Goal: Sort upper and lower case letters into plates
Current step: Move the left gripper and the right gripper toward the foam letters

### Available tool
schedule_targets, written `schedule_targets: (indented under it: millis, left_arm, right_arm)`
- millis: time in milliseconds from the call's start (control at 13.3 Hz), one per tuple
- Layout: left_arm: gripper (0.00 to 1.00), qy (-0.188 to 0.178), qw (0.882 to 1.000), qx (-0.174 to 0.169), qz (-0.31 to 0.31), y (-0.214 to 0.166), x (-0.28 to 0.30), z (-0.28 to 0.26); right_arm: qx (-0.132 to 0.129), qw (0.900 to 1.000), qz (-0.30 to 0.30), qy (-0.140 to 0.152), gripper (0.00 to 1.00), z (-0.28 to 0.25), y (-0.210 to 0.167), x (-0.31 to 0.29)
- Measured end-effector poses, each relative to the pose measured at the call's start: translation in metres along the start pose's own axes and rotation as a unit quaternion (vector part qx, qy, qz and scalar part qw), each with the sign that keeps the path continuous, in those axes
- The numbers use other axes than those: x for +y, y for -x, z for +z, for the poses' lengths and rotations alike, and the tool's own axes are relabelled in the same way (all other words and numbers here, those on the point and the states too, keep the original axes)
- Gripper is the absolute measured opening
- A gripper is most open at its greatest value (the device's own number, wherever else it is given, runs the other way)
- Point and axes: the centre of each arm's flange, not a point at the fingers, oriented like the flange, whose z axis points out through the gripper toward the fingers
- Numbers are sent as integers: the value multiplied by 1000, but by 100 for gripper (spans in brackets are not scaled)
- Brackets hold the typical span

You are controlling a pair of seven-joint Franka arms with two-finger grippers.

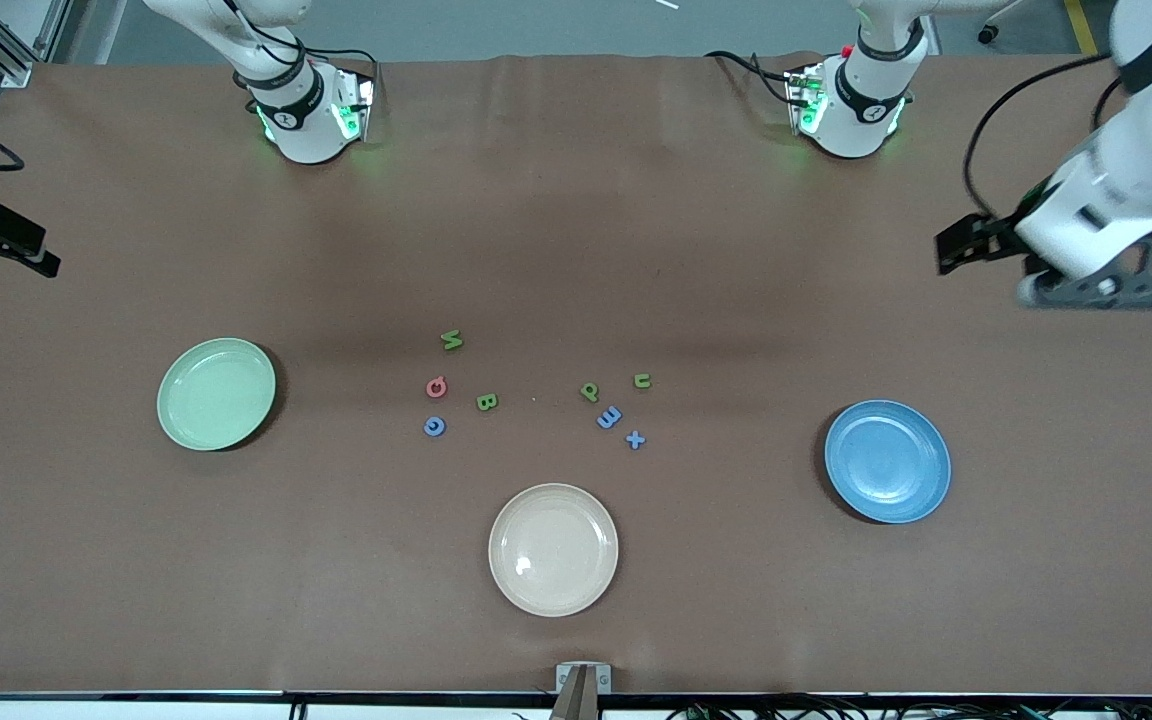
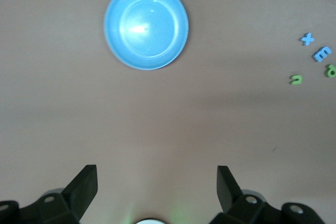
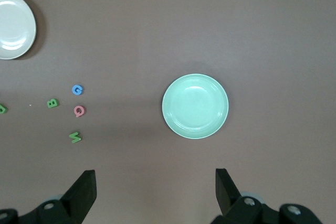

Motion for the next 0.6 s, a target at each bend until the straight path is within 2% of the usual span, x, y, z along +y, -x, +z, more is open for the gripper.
schedule_targets:
  millis: [150, 301, 601]
  left_arm:
    - [100, 2, 1000, -6, -23, -19, 31, 33]
    - [100, 4, 997, -6, -75, -31, 81, 69]
    - [100, -1, 992, -3, -123, -40, 176, 149]
  right_arm:
    - [3, 1000, -12, 0, 100, 1, -2, -22]
    - [2, 1000, 2, -1, 100, 5, -4, -48]
    - [-21, 1000, -16, -1, 100, 38, -17, -97]
